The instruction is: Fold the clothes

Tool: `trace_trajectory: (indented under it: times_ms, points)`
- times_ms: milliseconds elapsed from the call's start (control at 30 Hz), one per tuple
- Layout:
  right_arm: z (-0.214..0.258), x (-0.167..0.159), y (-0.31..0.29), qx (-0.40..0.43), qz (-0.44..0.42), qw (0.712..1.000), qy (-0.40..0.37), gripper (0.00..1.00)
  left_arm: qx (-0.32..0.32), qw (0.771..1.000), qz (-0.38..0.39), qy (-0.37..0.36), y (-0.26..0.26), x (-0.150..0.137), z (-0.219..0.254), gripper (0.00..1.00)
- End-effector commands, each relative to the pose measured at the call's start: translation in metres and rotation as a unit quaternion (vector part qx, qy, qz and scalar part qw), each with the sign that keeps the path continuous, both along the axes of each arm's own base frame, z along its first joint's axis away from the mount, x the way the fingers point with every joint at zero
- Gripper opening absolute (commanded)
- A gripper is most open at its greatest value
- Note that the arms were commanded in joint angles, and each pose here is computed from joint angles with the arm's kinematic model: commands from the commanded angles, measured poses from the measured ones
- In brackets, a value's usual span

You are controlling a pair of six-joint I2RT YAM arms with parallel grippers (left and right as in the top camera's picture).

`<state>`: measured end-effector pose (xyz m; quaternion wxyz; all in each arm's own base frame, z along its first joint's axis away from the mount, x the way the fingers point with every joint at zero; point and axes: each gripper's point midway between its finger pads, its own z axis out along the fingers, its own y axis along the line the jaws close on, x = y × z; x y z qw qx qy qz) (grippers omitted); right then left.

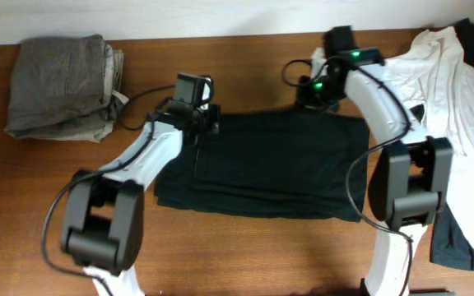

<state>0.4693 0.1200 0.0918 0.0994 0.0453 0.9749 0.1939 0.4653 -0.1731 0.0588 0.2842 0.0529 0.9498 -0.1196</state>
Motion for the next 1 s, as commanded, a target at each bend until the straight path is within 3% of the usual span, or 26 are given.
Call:
trace_trajectory:
  times_ms: [0,200,333,400,533,633,667,700,733,767,800,833,967]
  points:
    - [-0.023,-0.002,0.015,0.007,-0.009,0.999,0.03,0.19,0.012,0.999,-0.014,0.051,-0.002,-0.013,-0.042,0.0]
    - [-0.076,0.005,0.005,-0.01,-0.023,0.998,0.06,0.19,0.03,0.998,-0.003,0.061,0.006,-0.015,-0.053,0.0]
    - [-0.104,0.016,-0.043,-0.062,-0.077,0.993,0.065,0.19,0.102,0.993,0.049,0.033,0.039,-0.002,-0.051,0.0]
    - [-0.105,0.018,-0.06,-0.08,-0.092,0.99,0.064,0.13,0.121,0.99,0.068,0.017,0.05,0.005,-0.048,0.0]
    - [-0.052,0.036,-0.082,-0.079,-0.111,0.99,0.039,0.07,0.161,0.984,0.073,-0.016,0.067,0.015,-0.028,0.0]
    - [0.036,0.046,-0.084,-0.081,-0.09,0.993,-0.009,0.08,0.146,0.985,0.078,-0.057,0.066,0.018,0.025,0.01]
    - [0.067,0.038,-0.084,-0.08,-0.09,0.993,-0.012,0.1,0.141,0.985,0.076,-0.062,0.067,0.012,0.042,0.07]
    - [0.088,0.029,-0.084,-0.08,-0.09,0.993,-0.013,0.16,0.14,0.986,0.074,-0.061,0.067,0.004,0.054,0.3]
    - [0.102,0.022,-0.084,-0.08,-0.09,0.993,-0.011,0.35,0.141,0.986,0.073,-0.058,0.069,-0.002,0.061,0.58]
    - [0.112,0.014,-0.084,-0.079,-0.089,0.993,-0.008,0.83,0.146,0.985,0.074,-0.054,0.074,-0.006,0.065,0.79]
    - [0.119,0.005,-0.083,-0.079,-0.084,0.993,0.001,0.98,0.154,0.985,0.069,-0.047,0.081,-0.009,0.065,0.99]
    - [0.121,-0.007,-0.08,-0.074,-0.07,0.995,0.016,1.0,0.153,0.985,0.073,-0.025,0.095,-0.014,0.06,0.99]
    - [0.141,-0.014,-0.057,-0.031,-0.033,0.999,-0.004,0.99,0.009,0.998,-0.02,0.058,0.109,-0.039,0.044,0.99]
